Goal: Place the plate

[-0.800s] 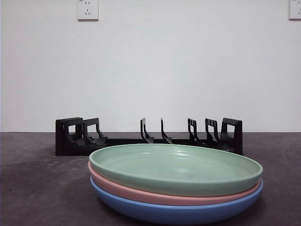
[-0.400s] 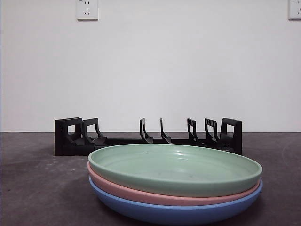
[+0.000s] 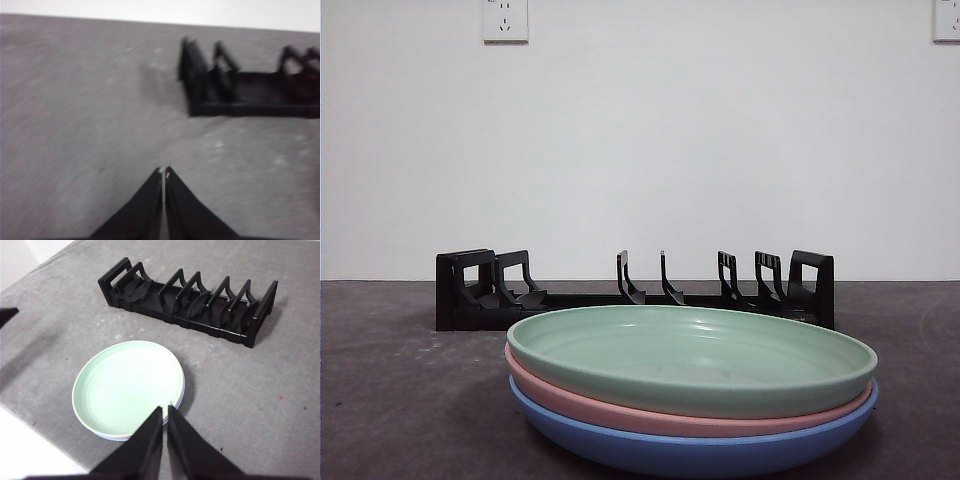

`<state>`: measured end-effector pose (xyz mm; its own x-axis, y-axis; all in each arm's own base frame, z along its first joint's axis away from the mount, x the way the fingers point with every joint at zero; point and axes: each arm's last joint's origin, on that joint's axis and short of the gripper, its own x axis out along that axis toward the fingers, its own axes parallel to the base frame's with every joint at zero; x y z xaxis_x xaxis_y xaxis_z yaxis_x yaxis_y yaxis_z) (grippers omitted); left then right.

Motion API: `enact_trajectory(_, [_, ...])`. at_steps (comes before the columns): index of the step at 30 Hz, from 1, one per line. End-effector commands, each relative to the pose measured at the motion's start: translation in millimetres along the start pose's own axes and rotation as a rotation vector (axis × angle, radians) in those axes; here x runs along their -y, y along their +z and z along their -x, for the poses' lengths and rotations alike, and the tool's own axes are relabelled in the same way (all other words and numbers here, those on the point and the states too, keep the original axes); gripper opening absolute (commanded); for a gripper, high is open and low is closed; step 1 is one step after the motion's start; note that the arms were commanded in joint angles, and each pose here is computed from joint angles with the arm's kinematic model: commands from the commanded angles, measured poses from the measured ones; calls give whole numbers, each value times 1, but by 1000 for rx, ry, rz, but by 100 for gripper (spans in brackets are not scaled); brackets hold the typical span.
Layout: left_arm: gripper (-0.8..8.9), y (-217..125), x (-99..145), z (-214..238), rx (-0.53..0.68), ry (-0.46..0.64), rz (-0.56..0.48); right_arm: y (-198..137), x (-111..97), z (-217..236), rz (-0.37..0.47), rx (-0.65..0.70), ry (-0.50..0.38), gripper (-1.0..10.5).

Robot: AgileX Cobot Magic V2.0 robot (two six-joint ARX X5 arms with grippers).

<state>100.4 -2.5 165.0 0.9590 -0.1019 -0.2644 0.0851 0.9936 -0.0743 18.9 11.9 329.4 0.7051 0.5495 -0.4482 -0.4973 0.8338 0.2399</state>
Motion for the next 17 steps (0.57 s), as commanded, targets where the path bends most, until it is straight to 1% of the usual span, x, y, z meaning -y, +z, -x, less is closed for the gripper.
enact_trajectory(1, [6, -8, -2, -2, 22, 42, -3, 2, -1, 1, -6, 8, 13, 15])
enact_trajectory(6, [6, -21, -4, -3, 25, 57, -2, 2, -1, 1, -6, 8, 13, 15])
enact_trajectory(11, [6, -17, -5, 0, 79, 112, -5, 2, -1, 1, -6, 8, 13, 15])
enact_trajectory(17, [6, -16, -5, 1, 95, 111, -5, 2, -1, 1, -6, 8, 13, 15])
